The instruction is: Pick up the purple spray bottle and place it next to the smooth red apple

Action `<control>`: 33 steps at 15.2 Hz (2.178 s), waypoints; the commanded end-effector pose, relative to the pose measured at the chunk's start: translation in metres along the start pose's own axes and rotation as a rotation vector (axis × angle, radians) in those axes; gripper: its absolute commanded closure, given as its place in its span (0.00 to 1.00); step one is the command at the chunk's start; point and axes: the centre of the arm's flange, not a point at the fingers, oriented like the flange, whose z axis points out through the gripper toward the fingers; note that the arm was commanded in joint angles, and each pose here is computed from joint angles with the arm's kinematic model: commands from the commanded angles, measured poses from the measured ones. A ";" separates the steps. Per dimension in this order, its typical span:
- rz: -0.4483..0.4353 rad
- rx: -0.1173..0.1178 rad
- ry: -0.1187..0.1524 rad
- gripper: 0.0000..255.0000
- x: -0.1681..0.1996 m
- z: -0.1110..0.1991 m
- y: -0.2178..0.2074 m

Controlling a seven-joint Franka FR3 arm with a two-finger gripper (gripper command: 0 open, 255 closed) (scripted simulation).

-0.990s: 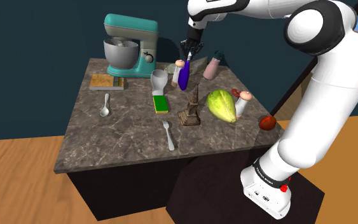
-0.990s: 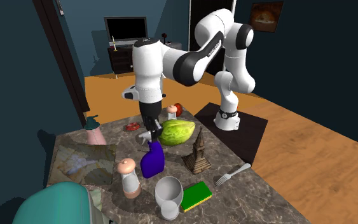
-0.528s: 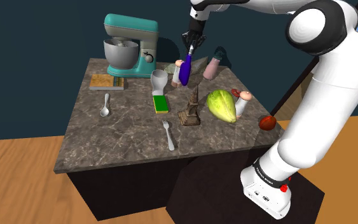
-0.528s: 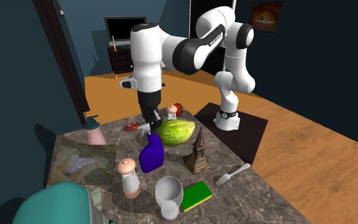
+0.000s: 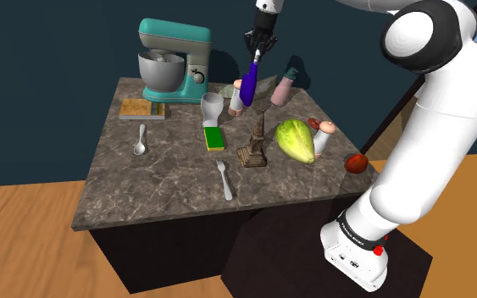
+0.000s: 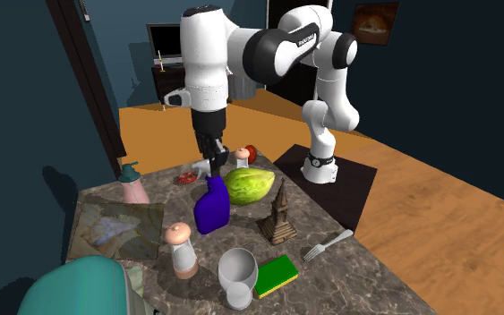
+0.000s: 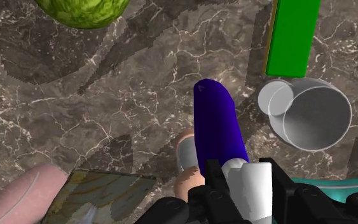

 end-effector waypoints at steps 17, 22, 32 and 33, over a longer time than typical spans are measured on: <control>0.000 0.000 0.000 1.00 -0.075 -0.080 0.083; 0.000 0.000 0.000 1.00 -0.118 -0.101 0.128; 0.000 0.000 0.000 1.00 -0.204 -0.142 0.220; 0.000 0.000 0.000 1.00 -0.213 -0.146 0.229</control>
